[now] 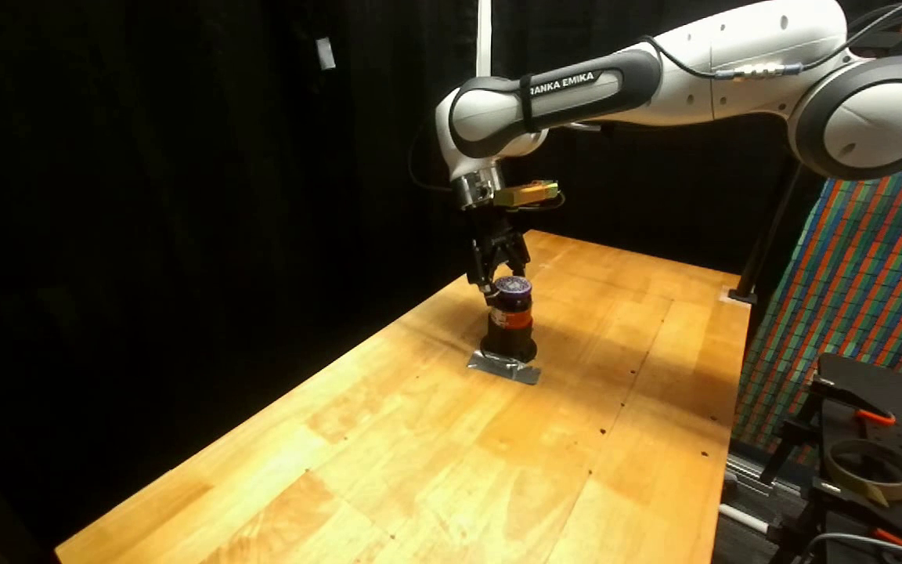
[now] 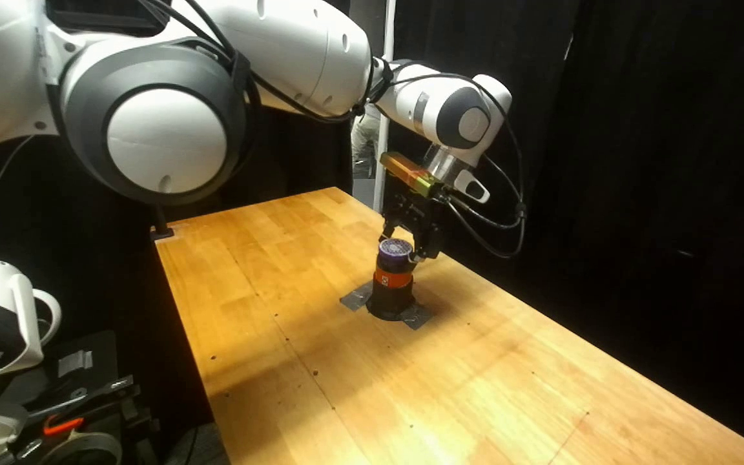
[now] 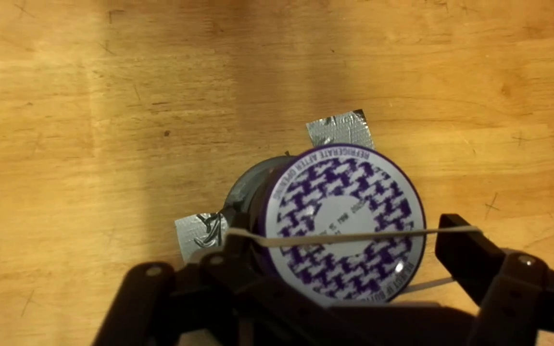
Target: Put the elastic around the bottle
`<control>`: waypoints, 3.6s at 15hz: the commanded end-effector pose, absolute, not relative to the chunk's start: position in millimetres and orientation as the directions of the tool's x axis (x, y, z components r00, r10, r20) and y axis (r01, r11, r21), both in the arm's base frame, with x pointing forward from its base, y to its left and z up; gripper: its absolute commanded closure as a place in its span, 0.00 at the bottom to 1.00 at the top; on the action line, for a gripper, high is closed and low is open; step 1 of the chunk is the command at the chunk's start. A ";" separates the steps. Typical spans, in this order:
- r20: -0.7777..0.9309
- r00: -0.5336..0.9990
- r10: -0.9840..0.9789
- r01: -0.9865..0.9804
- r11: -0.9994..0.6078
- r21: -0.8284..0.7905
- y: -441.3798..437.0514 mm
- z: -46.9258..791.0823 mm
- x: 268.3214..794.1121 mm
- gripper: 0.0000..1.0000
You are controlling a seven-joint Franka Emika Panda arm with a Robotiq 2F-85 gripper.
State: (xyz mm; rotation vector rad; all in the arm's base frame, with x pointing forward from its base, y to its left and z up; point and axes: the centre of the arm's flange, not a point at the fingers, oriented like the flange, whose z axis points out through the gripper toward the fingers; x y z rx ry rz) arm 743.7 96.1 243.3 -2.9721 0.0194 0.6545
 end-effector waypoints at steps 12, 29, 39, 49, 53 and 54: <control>-0.327 0.945 -0.004 -0.020 -0.999 -0.048 94.5 256.1 673.9 0.00; -0.210 0.977 0.031 0.028 -0.999 -0.015 92.2 248.6 597.5 0.58; 0.188 0.980 -0.071 -0.080 -0.996 0.041 80.9 257.6 573.0 0.93; 0.550 0.826 0.121 0.067 -0.991 0.117 77.8 259.2 551.1 0.93; 0.579 0.797 0.173 0.115 -0.984 0.137 70.2 264.9 544.8 0.93; 0.576 0.795 0.192 0.141 -0.981 0.132 69.5 265.1 543.9 0.93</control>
